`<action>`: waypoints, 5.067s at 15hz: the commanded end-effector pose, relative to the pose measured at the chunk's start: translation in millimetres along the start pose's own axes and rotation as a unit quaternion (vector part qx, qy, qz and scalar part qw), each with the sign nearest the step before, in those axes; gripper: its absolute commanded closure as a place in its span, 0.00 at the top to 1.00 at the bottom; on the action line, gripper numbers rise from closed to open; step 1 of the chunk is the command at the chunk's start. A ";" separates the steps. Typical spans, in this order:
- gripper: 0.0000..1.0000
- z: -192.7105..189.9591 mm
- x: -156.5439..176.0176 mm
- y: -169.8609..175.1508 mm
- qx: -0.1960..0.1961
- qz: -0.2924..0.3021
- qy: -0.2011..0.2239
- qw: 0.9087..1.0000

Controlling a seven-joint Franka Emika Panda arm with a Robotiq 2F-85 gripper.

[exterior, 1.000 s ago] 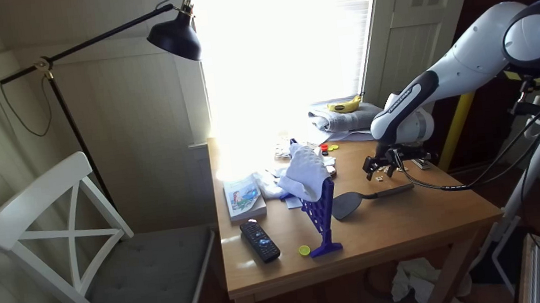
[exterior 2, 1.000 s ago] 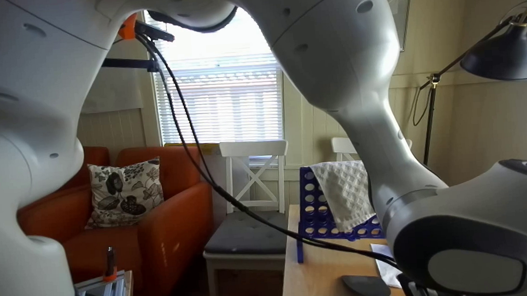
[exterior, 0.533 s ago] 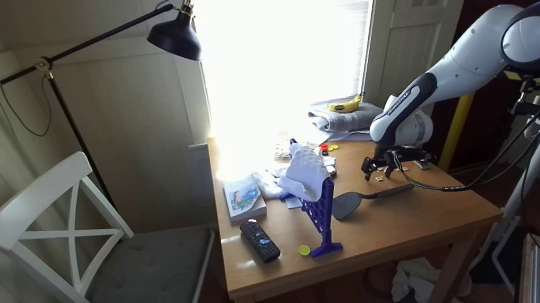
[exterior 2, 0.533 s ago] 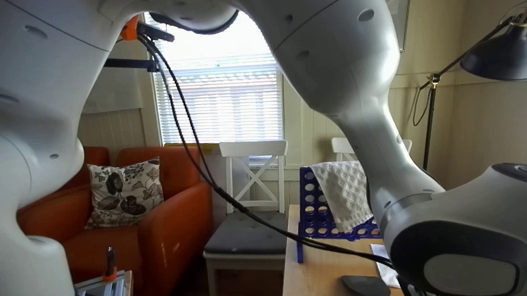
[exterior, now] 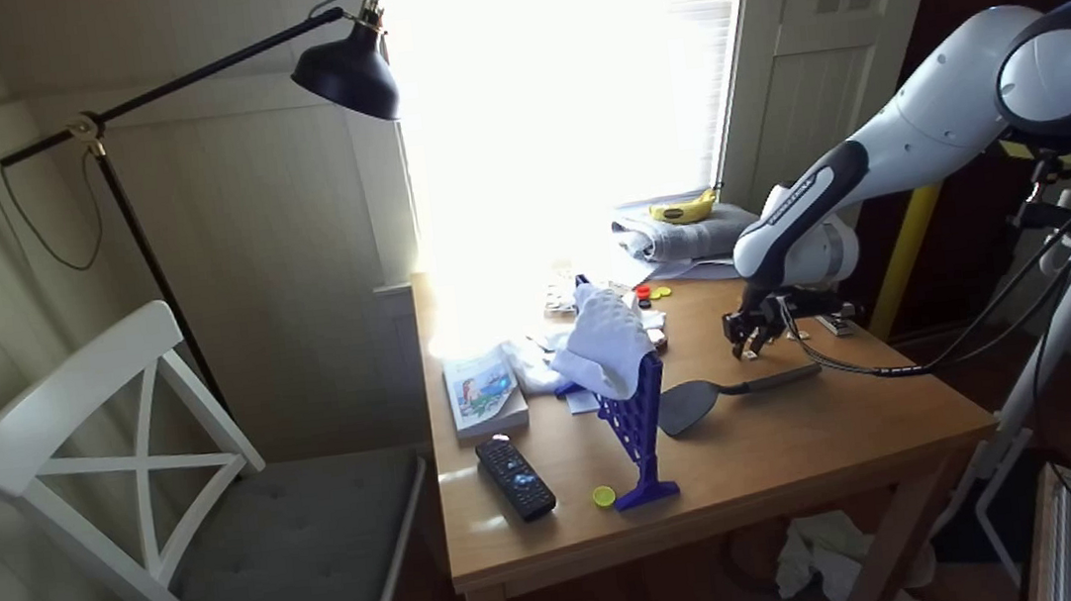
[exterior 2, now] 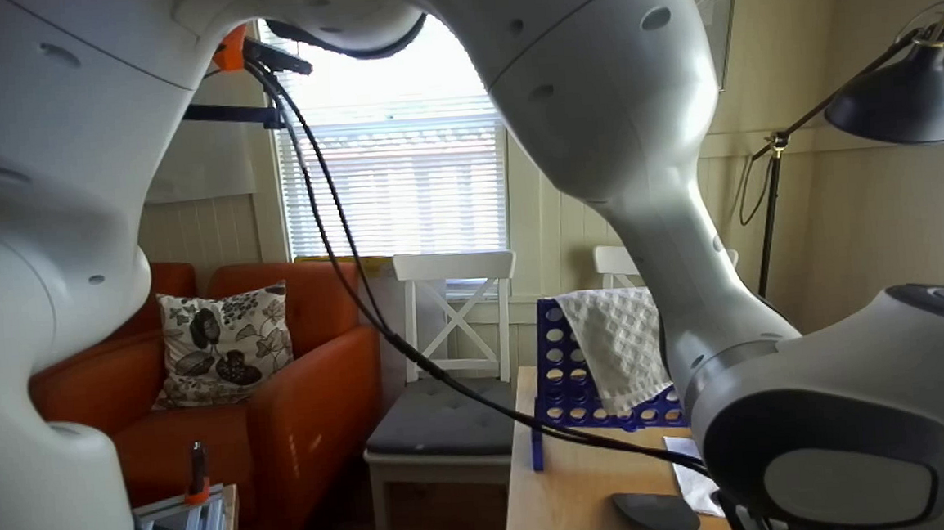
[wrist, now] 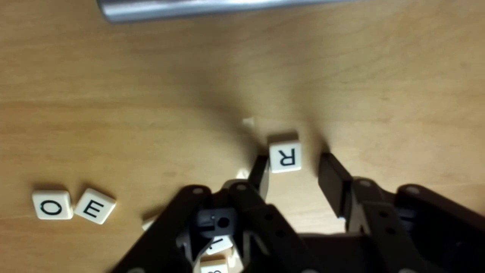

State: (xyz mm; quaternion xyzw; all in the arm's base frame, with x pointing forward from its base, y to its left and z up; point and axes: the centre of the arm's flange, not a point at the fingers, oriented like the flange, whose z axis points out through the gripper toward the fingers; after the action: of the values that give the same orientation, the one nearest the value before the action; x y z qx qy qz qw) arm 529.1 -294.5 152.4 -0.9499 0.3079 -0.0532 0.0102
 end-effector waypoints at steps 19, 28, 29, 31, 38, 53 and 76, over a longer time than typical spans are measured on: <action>0.05 -14.8 19.8 -73.8 -0.073 0.083 -0.002 0.994; 0.05 12.1 34.9 -90.2 -0.061 0.047 0.011 0.997; 0.05 13.7 35.6 -89.8 -0.062 0.048 0.011 0.997; 0.48 11.6 36.6 -89.4 -0.062 0.047 0.011 0.997; 0.96 2.1 32.2 -83.9 -0.063 0.038 0.008 0.997; 1.00 -15.3 16.9 55.4 -0.031 0.020 -0.028 0.999; 1.00 -0.4 4.5 39.4 0.077 -0.424 0.027 0.902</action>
State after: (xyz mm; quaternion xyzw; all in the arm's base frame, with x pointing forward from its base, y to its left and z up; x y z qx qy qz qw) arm 509.2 -320.3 157.8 -0.9908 -0.0929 -0.0911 0.0363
